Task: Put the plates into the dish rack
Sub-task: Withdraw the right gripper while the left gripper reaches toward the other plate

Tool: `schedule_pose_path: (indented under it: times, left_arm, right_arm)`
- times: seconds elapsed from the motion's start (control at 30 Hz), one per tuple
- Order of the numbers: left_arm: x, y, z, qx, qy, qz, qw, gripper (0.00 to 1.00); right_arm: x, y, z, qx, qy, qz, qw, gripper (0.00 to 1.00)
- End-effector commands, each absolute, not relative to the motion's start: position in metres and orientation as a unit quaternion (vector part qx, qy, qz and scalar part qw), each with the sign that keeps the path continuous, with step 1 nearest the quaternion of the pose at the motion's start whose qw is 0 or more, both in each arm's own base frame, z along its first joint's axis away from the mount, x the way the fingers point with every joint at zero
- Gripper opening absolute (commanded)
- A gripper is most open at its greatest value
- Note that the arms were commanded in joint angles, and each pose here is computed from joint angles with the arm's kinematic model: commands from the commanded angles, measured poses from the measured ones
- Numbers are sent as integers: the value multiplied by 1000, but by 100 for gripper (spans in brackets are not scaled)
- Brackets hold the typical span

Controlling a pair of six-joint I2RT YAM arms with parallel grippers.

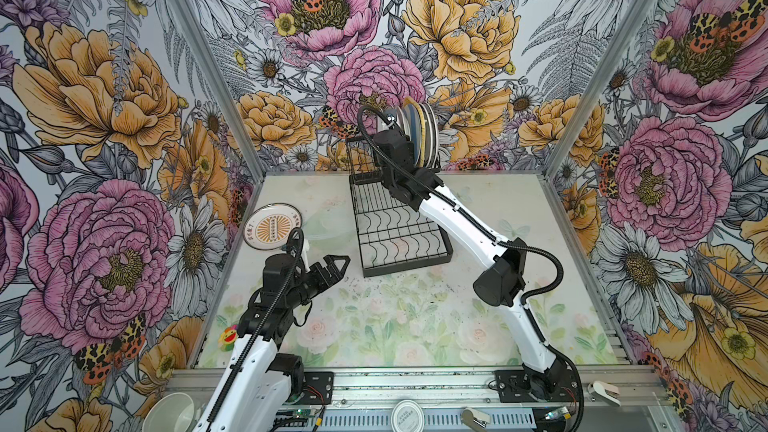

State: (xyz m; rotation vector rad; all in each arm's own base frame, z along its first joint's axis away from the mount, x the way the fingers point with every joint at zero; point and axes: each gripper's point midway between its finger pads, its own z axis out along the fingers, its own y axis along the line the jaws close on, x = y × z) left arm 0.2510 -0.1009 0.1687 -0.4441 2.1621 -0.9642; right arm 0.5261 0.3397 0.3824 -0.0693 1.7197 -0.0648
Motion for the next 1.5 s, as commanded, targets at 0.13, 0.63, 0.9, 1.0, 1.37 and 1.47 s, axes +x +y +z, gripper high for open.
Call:
schedule_pose_path:
  times: [0.13, 0.63, 0.9, 1.0, 1.37, 1.47]
  left_arm:
    - [260, -87, 170, -191, 836, -350, 377, 99]
    - [270, -71, 176, -205, 844, -319, 380, 99]
    - [272, -34, 170, -260, 847, -262, 384, 99]
    - [275, -16, 168, -283, 845, -237, 387, 99]
    - [318, 55, 173, -318, 855, -127, 389, 99]
    - [340, 75, 181, -313, 858, -101, 395, 98]
  right_arm:
    - [481, 316, 416, -15, 762, 14, 648, 44]
    - [434, 293, 384, -33, 796, 61, 601, 45]
    - [409, 276, 345, -31, 826, 98, 555, 45]
    - [399, 267, 329, -30, 836, 110, 536, 46]
    - [372, 235, 266, -11, 873, 136, 468, 47]
    - [368, 228, 254, -7, 880, 137, 455, 48]
